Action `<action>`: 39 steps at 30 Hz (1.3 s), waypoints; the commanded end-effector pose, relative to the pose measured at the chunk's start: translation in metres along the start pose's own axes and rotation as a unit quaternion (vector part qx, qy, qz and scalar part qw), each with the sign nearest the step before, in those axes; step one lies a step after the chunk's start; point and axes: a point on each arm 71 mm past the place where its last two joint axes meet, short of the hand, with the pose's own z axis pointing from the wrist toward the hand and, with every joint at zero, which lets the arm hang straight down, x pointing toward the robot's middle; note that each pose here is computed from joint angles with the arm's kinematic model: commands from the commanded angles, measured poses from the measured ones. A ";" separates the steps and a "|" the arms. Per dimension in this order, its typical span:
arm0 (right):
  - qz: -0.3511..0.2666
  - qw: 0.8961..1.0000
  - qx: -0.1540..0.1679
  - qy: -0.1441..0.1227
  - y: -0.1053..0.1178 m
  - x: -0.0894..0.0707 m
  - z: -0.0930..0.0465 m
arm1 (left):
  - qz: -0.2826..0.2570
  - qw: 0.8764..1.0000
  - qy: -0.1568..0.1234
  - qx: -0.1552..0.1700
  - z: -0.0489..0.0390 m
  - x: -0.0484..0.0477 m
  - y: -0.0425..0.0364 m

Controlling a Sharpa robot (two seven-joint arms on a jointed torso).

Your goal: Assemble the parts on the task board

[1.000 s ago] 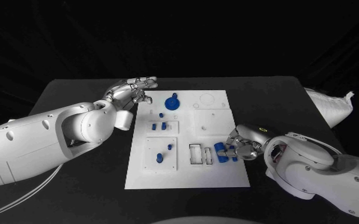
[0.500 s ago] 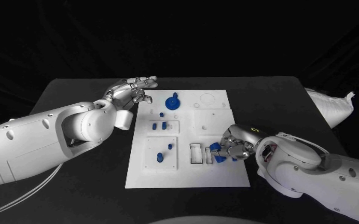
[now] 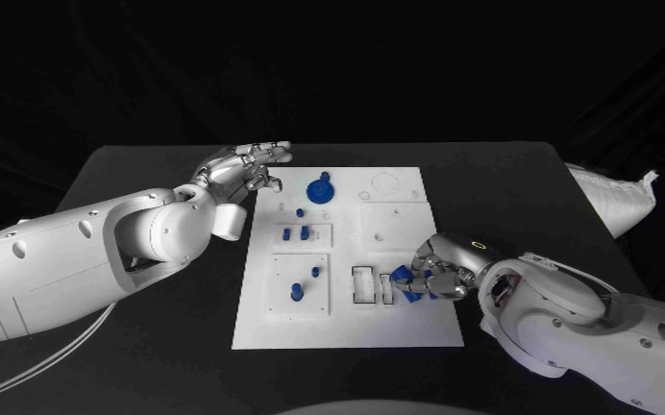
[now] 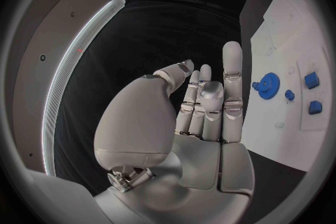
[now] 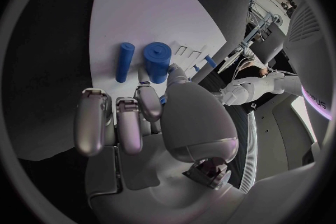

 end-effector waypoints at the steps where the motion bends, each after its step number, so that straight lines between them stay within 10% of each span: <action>1: 0.031 0.999 0.009 -0.021 0.003 -0.010 -0.004 | -0.002 1.000 0.011 0.003 0.0000 0.0025 -0.0005; 13: 0.068 0.997 0.006 -0.027 0.015 -0.023 -0.007 | -0.003 1.000 0.014 0.002 0.0002 0.0037 0.0001; 39: 0.059 0.997 -0.006 0.059 0.049 0.002 0.015 | -0.005 1.000 0.021 0.002 0.0010 0.0078 0.0011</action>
